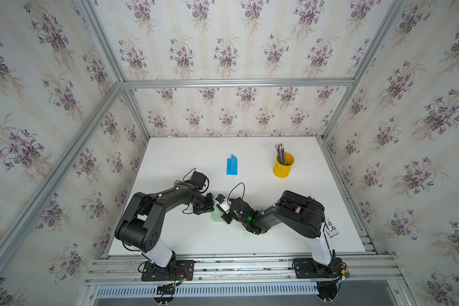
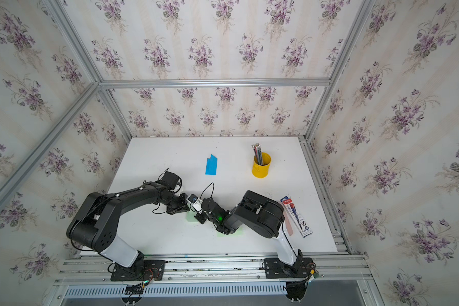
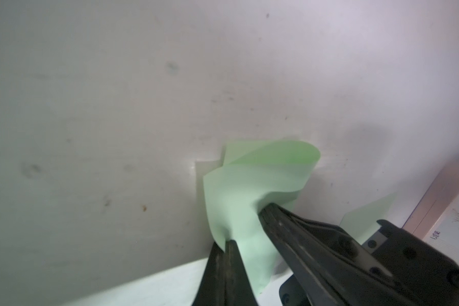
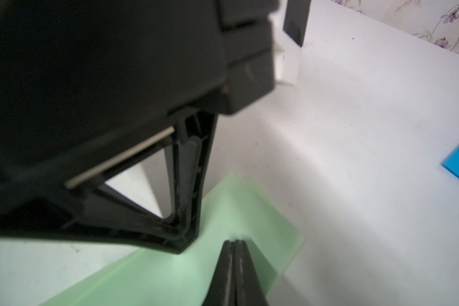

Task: Fold the square paper along the opposite sides
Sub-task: Smooth out the paper at the center of the board.

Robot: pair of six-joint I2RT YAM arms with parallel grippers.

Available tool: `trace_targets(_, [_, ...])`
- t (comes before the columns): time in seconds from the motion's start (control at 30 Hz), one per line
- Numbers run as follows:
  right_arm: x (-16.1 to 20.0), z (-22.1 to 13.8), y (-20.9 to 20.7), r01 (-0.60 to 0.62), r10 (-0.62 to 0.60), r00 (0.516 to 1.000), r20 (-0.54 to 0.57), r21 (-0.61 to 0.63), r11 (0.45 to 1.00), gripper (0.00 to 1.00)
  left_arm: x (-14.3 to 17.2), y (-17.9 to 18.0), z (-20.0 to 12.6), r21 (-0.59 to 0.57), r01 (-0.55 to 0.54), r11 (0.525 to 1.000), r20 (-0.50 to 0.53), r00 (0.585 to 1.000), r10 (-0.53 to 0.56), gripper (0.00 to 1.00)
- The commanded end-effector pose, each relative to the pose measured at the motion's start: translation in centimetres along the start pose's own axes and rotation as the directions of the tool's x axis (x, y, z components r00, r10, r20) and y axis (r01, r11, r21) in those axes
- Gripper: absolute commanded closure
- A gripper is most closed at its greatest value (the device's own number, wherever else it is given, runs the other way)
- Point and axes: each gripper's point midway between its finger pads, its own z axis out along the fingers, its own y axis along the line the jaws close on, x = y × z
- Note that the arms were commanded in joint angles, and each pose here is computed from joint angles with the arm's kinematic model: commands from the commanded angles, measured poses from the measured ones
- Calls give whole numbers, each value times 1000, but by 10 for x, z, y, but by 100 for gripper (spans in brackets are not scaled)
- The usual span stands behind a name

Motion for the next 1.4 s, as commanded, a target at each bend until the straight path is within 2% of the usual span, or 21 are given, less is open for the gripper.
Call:
trace_targets(0.0, [26, -4, -13, -31, 36, 995, -92, 52, 998, 100, -2, 37, 1, -181, 3, 983, 37, 999, 4, 100])
trace_targets(0.2, [33, -10, -19, -55, 61, 993, -100, 64, 996, 100, -5, 38, -1, -194, -32, 980, 43, 998, 41, 100])
trace_targets(0.43, [36, -11, -28, -77, 85, 991, -103, 78, 994, 100, -8, 38, -4, -223, -135, 965, 6, 990, 140, 100])
trace_targets(0.6, [40, -10, -35, -83, 93, 989, -111, 87, 993, 100, -6, 40, -2, -225, -150, 963, -6, 988, 153, 100])
trace_targets(0.73, [20, -15, -40, -40, 47, 996, -70, 97, 994, 100, -5, 41, -2, -229, -162, 960, -13, 986, 164, 100])
trace_targets(0.87, [-19, -23, -43, -16, 11, 999, 50, 97, 995, 100, -5, 39, -3, -220, -172, 960, -13, 985, 174, 100])
trace_targets(1.03, [-42, -7, -34, -19, 14, 993, 119, 44, 999, 100, -3, 38, -2, -210, -174, 962, -19, 984, 174, 100])
trace_targets(1.23, [-23, 22, -21, -40, 40, 998, 47, 6, 999, 100, -4, 37, -3, -207, -174, 963, -18, 985, 174, 100])
trace_targets(1.37, [4, 26, -27, -63, 64, 998, -25, 51, 997, 100, -4, 37, -2, -204, -170, 964, -18, 985, 169, 100])
